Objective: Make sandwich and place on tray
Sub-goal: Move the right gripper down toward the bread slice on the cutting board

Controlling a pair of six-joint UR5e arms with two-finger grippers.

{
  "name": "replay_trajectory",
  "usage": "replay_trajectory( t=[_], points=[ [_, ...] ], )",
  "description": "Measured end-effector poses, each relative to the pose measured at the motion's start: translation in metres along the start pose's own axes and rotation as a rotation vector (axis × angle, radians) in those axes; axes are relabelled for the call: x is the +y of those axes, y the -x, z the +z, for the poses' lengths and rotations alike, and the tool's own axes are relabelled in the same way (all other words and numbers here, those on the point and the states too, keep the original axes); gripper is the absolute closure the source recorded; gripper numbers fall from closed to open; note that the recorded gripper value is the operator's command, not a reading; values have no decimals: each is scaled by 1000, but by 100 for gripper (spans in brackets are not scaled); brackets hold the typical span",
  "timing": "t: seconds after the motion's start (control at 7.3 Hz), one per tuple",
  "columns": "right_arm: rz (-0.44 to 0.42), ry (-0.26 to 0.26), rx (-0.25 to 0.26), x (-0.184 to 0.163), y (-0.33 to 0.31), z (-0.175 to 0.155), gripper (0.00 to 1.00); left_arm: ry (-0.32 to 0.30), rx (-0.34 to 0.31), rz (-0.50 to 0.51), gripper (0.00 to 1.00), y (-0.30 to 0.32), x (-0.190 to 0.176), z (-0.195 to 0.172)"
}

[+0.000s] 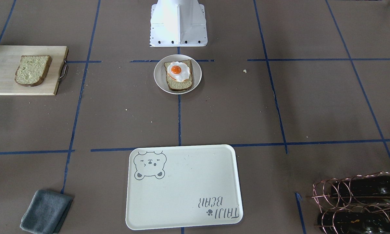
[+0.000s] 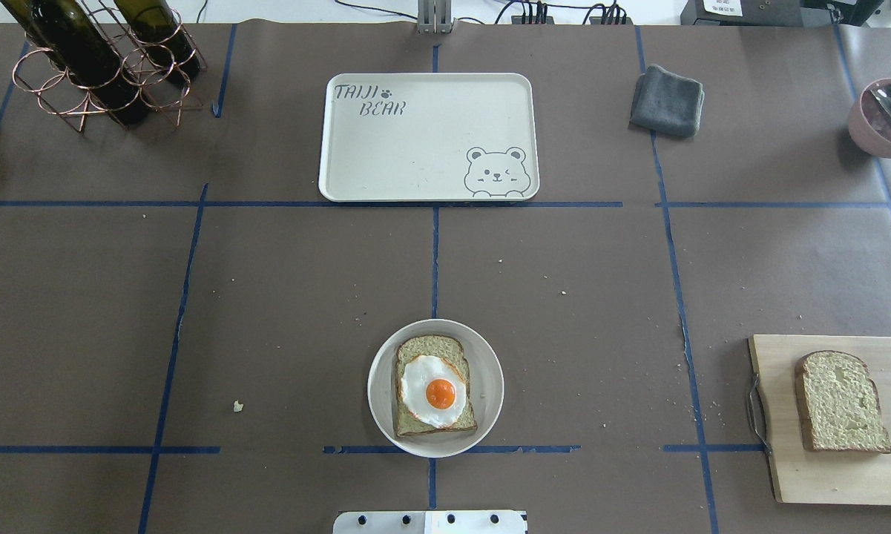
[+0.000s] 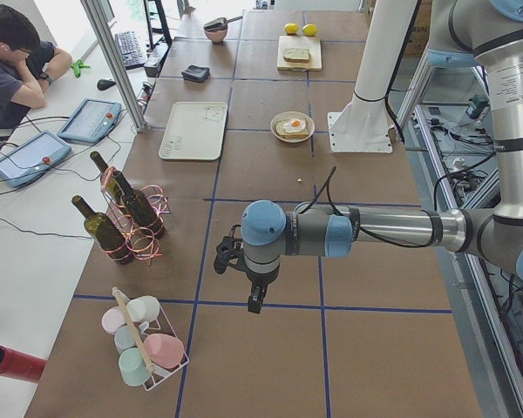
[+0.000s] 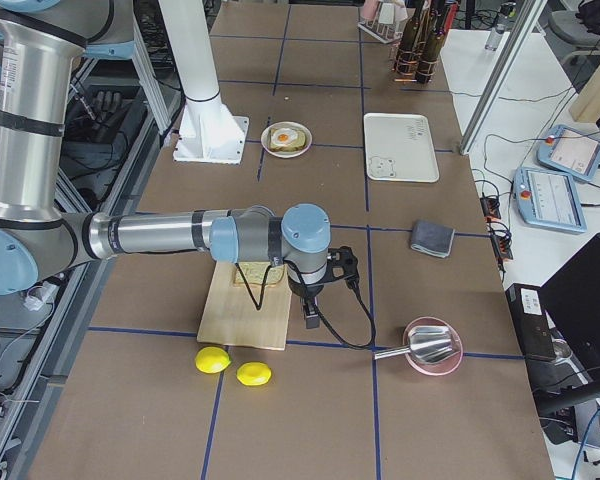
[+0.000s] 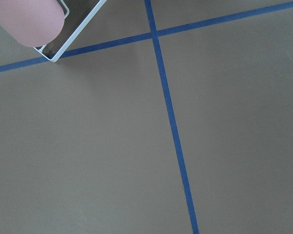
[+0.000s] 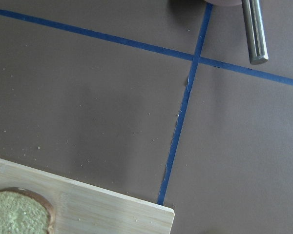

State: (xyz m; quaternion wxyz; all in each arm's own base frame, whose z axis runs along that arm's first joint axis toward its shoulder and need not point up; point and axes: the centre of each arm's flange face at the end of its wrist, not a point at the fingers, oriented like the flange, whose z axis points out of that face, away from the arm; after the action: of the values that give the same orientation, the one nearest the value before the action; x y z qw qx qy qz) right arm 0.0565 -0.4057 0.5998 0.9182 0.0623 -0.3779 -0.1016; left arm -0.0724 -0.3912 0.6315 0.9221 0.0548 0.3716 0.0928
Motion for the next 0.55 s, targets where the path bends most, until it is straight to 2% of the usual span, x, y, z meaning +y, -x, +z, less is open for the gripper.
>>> replay_trajectory(
  t=[0.41, 0.55],
  points=[
    [-11, -25, 3, -6, 5, -6, 0, -9, -2, 10, 0, -2, -4, -3],
    [11, -40, -6, -7, 10, -7, 1, -11, -2, 12, 0, -3, -6, -4]
  ],
)
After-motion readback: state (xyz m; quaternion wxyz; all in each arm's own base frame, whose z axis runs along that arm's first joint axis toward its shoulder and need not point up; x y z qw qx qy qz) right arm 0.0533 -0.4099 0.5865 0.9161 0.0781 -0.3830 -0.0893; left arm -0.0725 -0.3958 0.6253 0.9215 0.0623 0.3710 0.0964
